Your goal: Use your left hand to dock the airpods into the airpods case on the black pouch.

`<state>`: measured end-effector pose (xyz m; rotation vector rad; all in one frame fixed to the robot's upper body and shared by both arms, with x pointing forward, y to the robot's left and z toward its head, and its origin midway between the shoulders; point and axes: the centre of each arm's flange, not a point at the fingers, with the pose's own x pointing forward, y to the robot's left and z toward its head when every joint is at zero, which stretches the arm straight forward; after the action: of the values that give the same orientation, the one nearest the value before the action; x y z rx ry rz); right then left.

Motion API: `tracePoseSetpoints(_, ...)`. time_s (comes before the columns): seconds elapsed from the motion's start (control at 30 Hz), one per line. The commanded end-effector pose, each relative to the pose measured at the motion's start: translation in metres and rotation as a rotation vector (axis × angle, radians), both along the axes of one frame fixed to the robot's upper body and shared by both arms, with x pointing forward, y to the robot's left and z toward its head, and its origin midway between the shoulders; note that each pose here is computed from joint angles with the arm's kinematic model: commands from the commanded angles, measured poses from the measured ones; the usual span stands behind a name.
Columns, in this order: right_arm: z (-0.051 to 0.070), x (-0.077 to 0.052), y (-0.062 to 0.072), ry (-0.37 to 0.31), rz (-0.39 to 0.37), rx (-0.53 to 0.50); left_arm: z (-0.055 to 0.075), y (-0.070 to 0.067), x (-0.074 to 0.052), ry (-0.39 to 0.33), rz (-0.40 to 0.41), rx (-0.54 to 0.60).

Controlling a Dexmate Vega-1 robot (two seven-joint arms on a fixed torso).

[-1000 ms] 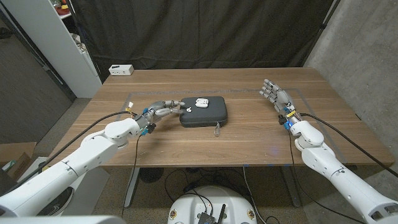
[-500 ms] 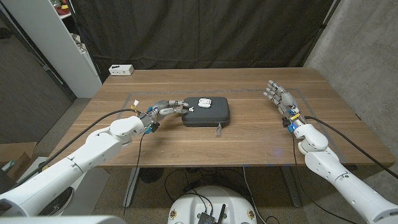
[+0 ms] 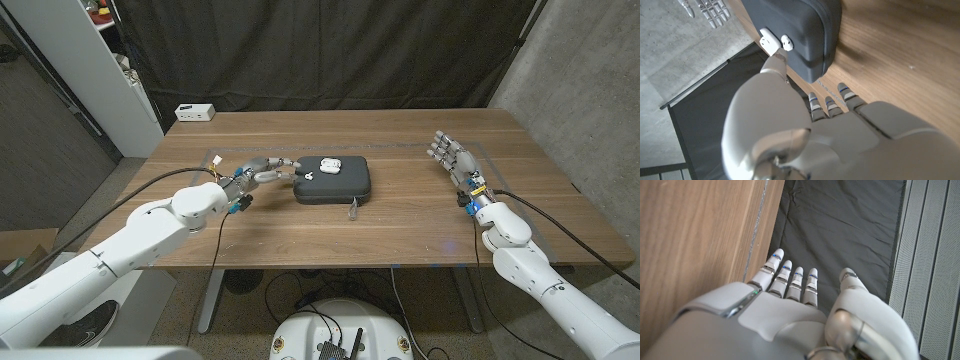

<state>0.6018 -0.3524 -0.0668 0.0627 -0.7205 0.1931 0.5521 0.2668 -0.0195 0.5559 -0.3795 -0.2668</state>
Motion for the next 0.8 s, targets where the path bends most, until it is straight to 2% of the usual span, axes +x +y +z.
tracePoseSetpoints(0.03,-0.006,0.001,-0.003,-0.001,0.008,0.014,0.029,-0.002,-0.021,-0.131,0.125,0.157)
tracePoseSetpoints(0.33,-0.012,-0.002,-0.008,-0.02,-0.002,0.034,0.029,-0.015,-0.005,-0.108,0.113,0.255)
tracePoseSetpoints(0.8,-0.027,-0.009,-0.013,-0.023,-0.018,0.078,0.037,-0.027,0.006,-0.084,0.115,0.358)
